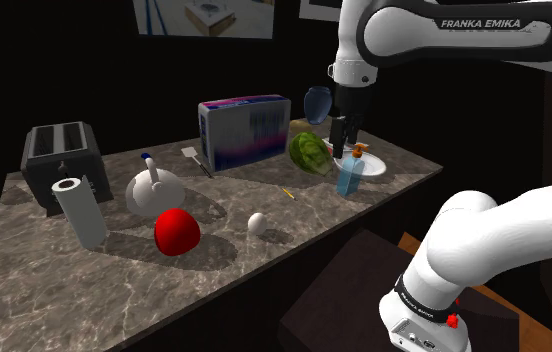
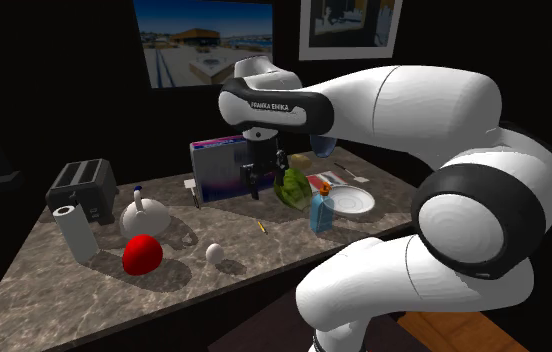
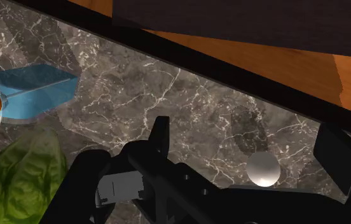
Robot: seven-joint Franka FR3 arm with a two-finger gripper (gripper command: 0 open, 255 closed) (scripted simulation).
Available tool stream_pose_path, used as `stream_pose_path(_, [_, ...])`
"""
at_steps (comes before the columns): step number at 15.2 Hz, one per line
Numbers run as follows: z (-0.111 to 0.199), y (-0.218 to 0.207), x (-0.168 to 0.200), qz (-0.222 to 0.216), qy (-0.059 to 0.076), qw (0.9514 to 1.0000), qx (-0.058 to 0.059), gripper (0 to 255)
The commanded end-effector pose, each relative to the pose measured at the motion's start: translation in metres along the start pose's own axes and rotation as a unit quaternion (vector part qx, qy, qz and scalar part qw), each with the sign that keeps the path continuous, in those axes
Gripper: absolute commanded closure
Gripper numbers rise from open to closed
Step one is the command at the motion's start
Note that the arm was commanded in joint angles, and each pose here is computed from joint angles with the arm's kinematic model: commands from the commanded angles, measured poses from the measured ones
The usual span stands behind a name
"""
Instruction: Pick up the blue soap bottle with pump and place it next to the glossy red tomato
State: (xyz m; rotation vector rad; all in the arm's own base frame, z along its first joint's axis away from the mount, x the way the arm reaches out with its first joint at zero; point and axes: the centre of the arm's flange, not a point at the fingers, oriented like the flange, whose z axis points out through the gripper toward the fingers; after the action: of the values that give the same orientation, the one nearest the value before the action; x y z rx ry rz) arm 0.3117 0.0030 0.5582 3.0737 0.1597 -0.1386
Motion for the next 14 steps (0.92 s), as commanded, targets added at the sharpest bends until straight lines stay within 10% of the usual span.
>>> stream_pose_path(1, [0.000, 0.000, 0.000, 0.000, 0.000, 1.0000, 0.000, 0])
stream_pose_path(14, [0.057, 0.168, 0.000, -0.019, 0.048, 0.9984, 0.022, 0])
